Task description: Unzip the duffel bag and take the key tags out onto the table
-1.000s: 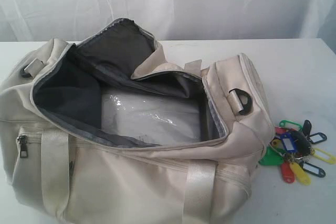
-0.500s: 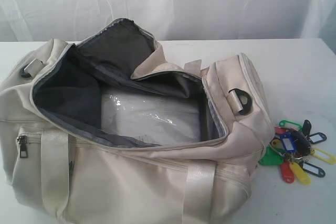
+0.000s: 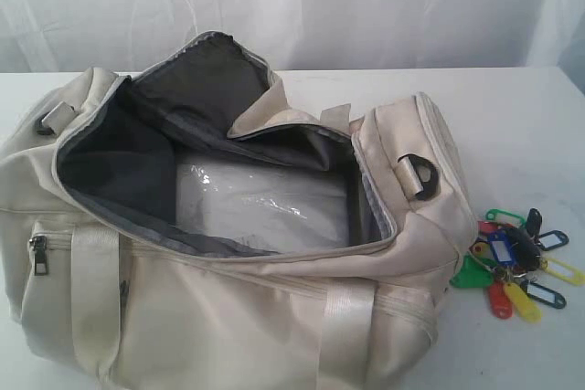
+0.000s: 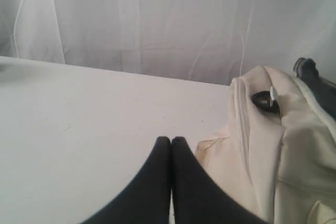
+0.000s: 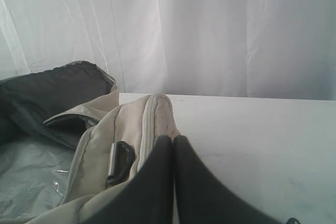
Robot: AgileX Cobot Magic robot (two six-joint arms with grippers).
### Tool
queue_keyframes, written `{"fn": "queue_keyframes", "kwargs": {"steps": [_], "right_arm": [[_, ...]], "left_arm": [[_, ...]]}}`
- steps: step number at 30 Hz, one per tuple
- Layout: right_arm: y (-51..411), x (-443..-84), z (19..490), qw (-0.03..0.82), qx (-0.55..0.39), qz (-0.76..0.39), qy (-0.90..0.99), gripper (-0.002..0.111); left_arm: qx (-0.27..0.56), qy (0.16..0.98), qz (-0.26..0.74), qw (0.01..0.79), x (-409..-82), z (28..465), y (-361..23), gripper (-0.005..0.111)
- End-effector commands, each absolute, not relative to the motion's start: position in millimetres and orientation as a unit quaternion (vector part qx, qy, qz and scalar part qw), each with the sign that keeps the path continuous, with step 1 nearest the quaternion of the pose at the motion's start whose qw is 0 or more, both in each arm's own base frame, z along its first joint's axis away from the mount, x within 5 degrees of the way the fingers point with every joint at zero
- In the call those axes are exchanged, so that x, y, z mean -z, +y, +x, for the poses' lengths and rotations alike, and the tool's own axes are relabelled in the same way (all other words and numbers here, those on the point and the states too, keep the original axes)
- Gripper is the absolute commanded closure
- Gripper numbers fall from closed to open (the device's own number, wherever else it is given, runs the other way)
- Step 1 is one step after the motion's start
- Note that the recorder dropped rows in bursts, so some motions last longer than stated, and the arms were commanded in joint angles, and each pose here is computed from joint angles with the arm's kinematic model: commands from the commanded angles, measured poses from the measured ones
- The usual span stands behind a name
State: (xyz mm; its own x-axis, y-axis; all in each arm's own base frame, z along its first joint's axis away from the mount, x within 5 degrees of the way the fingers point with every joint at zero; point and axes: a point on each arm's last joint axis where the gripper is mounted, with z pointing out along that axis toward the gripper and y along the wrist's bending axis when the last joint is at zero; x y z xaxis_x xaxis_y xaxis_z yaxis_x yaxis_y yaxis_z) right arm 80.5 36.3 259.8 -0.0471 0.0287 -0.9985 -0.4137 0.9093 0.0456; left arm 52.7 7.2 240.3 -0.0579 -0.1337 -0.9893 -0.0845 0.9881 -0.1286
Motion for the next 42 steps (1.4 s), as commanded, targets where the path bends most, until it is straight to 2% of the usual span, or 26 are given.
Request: {"fn": "queue_keyframes", "kwargs": {"steps": [1, 8, 12, 19, 42], "right_arm": [[34.9, -258.8, 80.5, 0.679, -0.153, -0.138, 0.704, 0.108], [34.9, -258.8, 80.5, 0.679, -0.153, -0.138, 0.704, 0.108], [34.9, -258.8, 80.5, 0.679, -0.153, -0.138, 0.704, 0.108], [34.9, -258.8, 80.5, 0.68, -0.153, -0.139, 0.704, 0.108], [34.9, -258.8, 80.5, 0.68, -0.153, -0.139, 0.704, 0.108]], "left_arm": [[0.007, 0.758, -0.053, 0.649, -221.2, 53.7, 5.5, 0.107], [-0.005, 0.795, 0.069, 0.603, -179.2, 57.0, -6.9, 0.107], [-0.002, 0.797, 0.064, 0.601, -174.7, 57.3, -6.7, 0.107], [-0.004, 0.83, 0.065, 0.553, -164.8, 53.8, -6.0, 0.107], [-0.008, 0.834, 0.019, 0.551, -164.3, 53.9, -2.4, 0.107]]}}
